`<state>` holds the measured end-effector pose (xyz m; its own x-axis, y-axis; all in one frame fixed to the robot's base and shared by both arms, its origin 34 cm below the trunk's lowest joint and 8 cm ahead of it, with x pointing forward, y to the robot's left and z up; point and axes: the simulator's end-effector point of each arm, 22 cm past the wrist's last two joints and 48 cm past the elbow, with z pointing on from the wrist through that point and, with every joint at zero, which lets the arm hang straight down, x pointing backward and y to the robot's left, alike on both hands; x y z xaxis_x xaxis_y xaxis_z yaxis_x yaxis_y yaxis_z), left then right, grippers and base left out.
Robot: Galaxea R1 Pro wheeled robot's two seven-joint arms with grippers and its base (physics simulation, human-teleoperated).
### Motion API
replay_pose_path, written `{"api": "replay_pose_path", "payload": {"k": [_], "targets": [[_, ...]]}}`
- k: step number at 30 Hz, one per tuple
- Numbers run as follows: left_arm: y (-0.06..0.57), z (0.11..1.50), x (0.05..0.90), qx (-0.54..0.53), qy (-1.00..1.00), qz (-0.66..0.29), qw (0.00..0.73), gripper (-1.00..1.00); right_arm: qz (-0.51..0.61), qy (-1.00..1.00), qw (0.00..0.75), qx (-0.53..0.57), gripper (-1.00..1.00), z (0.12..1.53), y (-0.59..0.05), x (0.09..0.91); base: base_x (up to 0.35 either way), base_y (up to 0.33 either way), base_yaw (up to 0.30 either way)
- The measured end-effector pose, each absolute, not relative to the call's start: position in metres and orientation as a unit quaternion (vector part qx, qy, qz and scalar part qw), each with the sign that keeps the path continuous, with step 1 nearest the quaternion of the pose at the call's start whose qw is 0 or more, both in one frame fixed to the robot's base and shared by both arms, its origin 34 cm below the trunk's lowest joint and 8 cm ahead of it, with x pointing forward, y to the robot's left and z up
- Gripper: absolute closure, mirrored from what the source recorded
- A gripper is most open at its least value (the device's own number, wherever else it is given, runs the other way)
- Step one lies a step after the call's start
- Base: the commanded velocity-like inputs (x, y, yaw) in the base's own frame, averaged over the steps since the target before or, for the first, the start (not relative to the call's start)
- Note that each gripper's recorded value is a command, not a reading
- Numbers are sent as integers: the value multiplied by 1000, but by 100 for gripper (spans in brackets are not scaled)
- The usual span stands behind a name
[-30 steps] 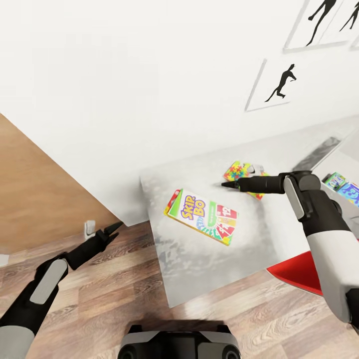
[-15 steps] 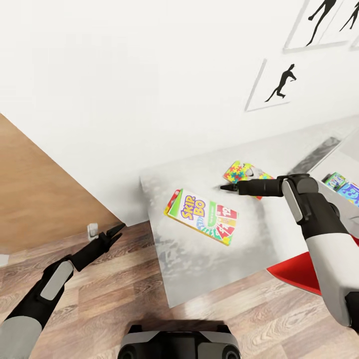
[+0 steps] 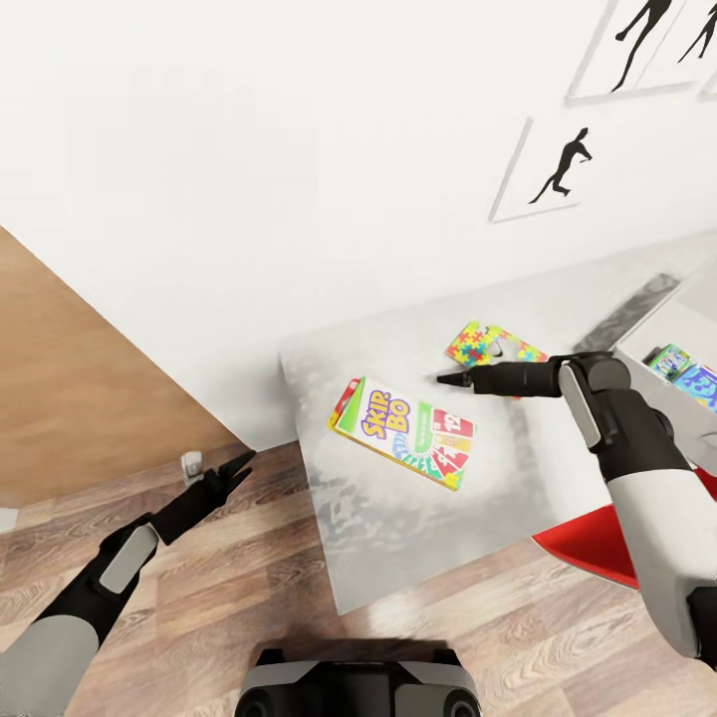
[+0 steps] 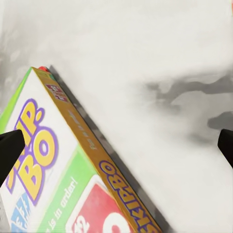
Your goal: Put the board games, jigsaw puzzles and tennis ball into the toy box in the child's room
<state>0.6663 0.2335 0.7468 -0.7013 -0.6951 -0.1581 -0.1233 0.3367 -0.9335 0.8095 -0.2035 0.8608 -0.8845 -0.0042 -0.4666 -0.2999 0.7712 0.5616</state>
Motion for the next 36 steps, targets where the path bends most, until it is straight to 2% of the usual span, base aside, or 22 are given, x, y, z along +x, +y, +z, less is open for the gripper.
{"api": "replay_pose_path", "payload": {"k": [36], "targets": [[227,745,665,-270,763,-518,276,-100,337,916,204,-79,-100,842,-191,789,0,0,0]]}}
